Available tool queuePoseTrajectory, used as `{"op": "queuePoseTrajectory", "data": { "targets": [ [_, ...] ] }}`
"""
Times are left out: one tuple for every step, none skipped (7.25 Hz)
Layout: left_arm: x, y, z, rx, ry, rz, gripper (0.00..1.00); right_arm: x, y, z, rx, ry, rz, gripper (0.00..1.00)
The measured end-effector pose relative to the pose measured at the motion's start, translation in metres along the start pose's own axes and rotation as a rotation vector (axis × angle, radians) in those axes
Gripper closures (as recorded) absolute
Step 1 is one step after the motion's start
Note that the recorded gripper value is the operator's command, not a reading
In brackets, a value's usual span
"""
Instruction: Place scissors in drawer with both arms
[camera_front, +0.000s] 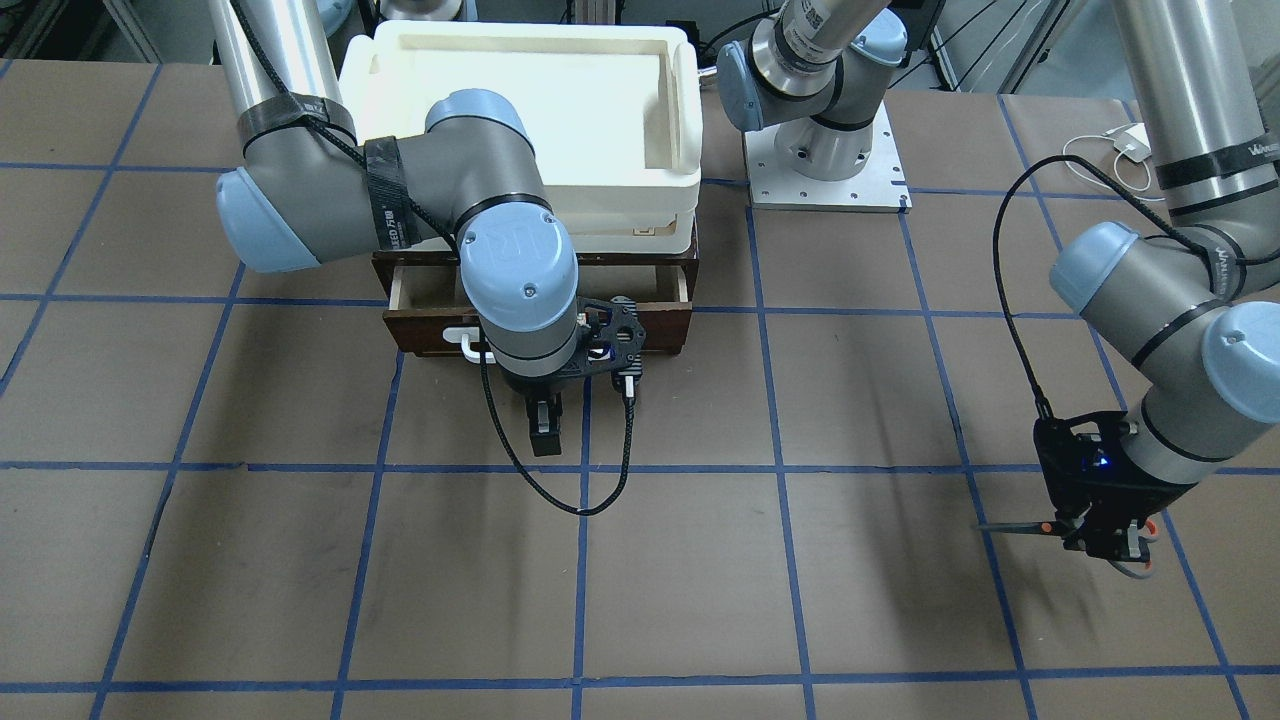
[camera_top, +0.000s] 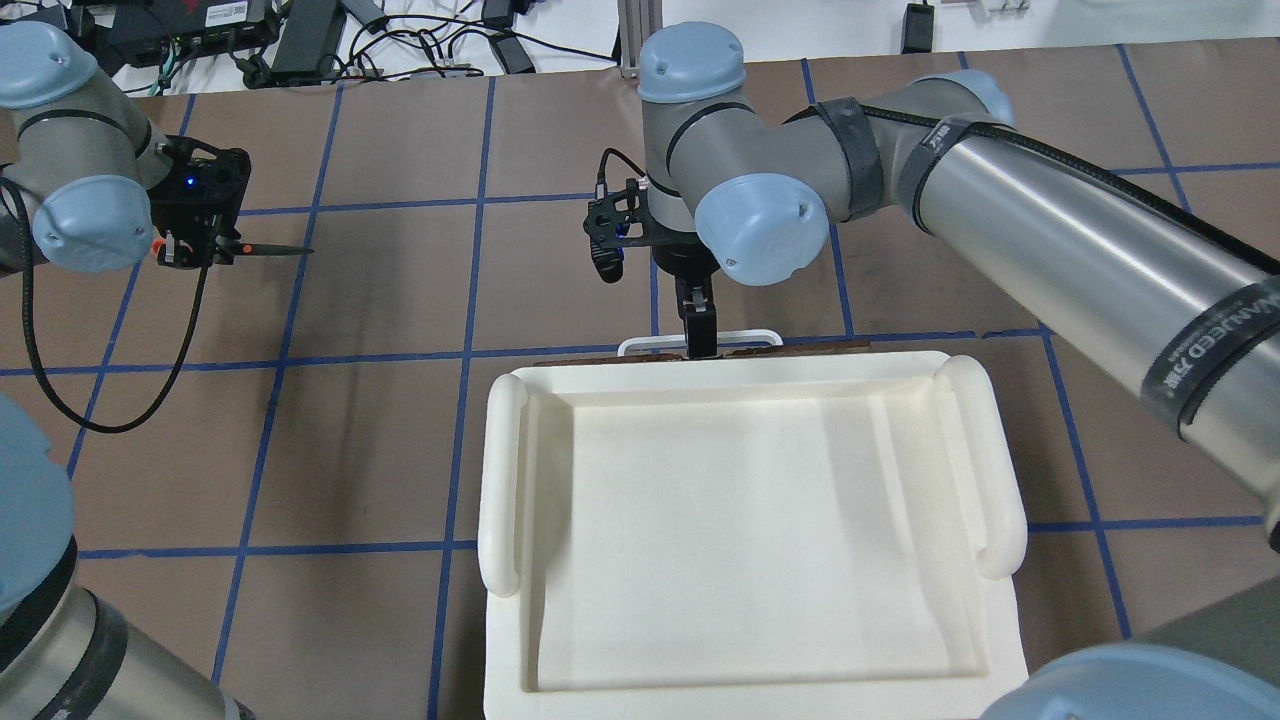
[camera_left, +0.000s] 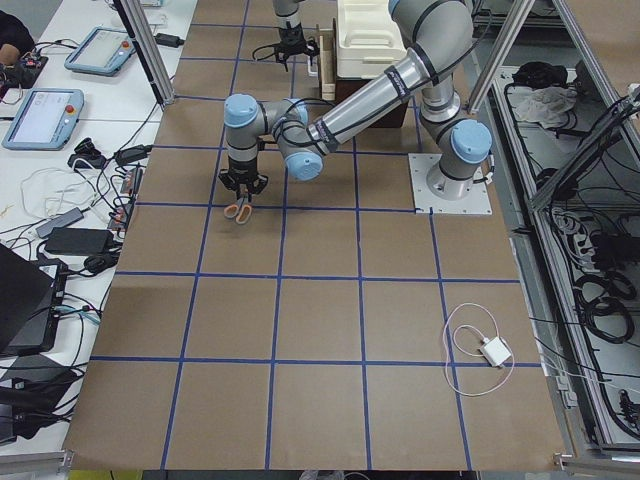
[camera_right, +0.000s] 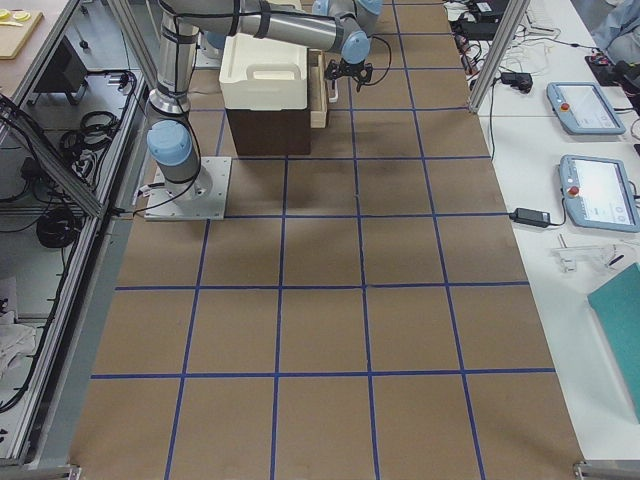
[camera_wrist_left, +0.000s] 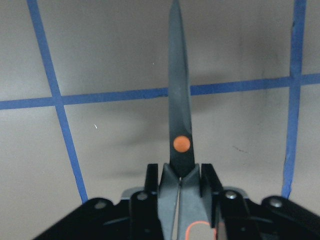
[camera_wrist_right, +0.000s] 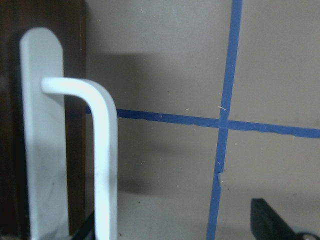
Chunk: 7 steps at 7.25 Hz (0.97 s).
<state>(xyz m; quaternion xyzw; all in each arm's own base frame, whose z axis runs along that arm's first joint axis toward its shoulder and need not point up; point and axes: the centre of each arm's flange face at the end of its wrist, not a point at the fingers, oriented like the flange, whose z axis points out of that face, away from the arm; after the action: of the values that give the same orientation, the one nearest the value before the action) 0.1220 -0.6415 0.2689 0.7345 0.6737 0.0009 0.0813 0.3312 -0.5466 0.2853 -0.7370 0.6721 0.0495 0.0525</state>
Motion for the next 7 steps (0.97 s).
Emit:
{"op": "queuePoseTrajectory", "data": {
  "targets": [
    [0.000,0.000,0.001,0.001,0.001,0.000,1.00,0.004,-0.001,0.000,0.004,0.015,-0.003,0.00],
    [0.000,0.000,0.001,0.002,0.002,0.000,1.00,0.010,-0.002,0.003,0.008,0.031,-0.005,0.00],
    [0.000,0.000,0.002,0.002,0.002,0.000,1.00,0.017,-0.002,0.006,0.011,0.048,-0.005,0.00],
    [0.000,0.000,0.002,0.003,0.003,0.000,1.00,0.023,-0.002,0.002,0.016,0.066,-0.004,0.00],
    [0.000,0.000,0.002,0.003,0.003,0.000,1.00,0.030,-0.002,-0.004,0.020,0.084,-0.004,0.00],
    [0.000,0.000,0.002,0.003,0.003,0.000,1.00,0.037,-0.003,-0.008,0.024,0.097,-0.005,0.00],
    [0.000,0.000,0.003,0.003,0.004,0.000,1.00,0.044,-0.003,-0.008,0.024,0.103,-0.006,0.00]
  ]
}}
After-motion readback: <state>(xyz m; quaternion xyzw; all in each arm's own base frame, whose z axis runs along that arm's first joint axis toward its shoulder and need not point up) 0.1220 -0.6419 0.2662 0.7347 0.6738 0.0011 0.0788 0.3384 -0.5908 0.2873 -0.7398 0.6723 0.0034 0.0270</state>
